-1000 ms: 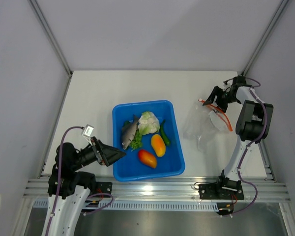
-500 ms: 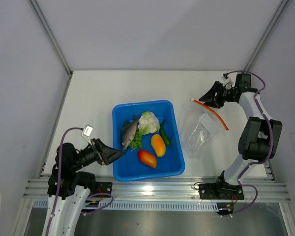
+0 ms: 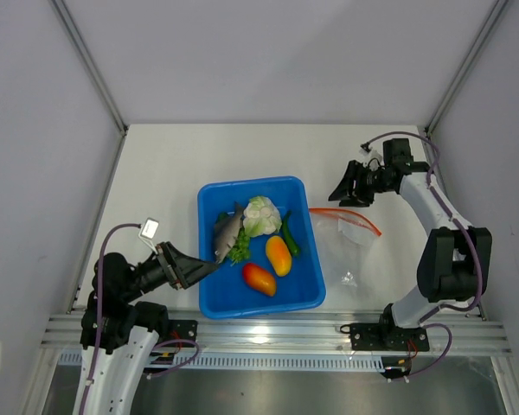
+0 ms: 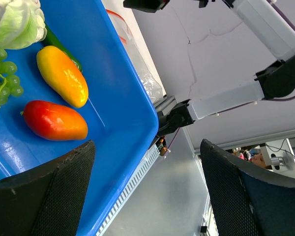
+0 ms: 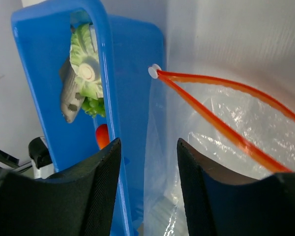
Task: Place the food in the zip-top bag and seal the zipper
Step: Move the zipper food storage bag to the center of the board, then pick up the zipper food storage bag at the center of the board.
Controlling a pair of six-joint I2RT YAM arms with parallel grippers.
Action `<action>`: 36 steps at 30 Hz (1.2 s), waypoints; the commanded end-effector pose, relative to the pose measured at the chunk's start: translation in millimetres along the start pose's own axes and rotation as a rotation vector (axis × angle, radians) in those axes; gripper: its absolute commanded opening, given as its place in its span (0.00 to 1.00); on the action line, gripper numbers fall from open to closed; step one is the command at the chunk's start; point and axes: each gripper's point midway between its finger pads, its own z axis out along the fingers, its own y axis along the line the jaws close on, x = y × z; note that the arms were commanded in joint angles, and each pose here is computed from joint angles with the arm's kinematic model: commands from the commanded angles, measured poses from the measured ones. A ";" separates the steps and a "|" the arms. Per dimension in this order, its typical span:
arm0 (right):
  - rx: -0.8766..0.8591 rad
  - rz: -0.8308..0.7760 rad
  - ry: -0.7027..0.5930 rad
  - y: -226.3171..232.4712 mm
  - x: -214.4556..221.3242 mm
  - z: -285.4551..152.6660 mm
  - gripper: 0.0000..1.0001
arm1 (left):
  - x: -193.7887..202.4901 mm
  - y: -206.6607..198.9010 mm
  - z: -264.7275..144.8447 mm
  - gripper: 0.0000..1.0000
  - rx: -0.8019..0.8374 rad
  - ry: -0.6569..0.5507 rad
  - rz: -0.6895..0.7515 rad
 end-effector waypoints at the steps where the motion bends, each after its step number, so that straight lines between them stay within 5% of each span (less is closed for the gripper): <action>1: 0.108 -0.052 -0.027 -6.8 7.7 -13.5 0.53 | -6.9 -13.4 -4.3 0.88 0.015 -0.027 0.009; 8: 0.251 0.003 -0.046 -34.6 2.9 -12.3 0.67 | -9.1 -12.4 -2.8 0.88 0.010 -0.030 0.003; 11: 0.373 0.163 -0.099 -53.3 -13.0 -23.1 0.73 | -8.4 -9.3 -2.4 0.87 0.000 -0.030 -0.003; 17: 0.586 0.341 -0.145 -79.4 -23.7 -45.6 0.97 | -6.0 -1.1 -0.7 0.87 -0.027 -0.023 -0.023; 21: 0.672 0.356 -0.164 -89.2 -21.0 -59.7 0.99 | -2.5 4.9 0.5 0.87 -0.038 -0.010 -0.027; 28: 0.649 0.520 -0.185 -129.8 18.9 -64.9 0.99 | 2.6 13.1 3.6 0.88 -0.041 0.011 -0.037; 36: 0.393 0.543 -0.280 -131.0 23.3 -57.2 0.99 | 6.5 22.1 9.5 0.88 -0.036 0.032 -0.058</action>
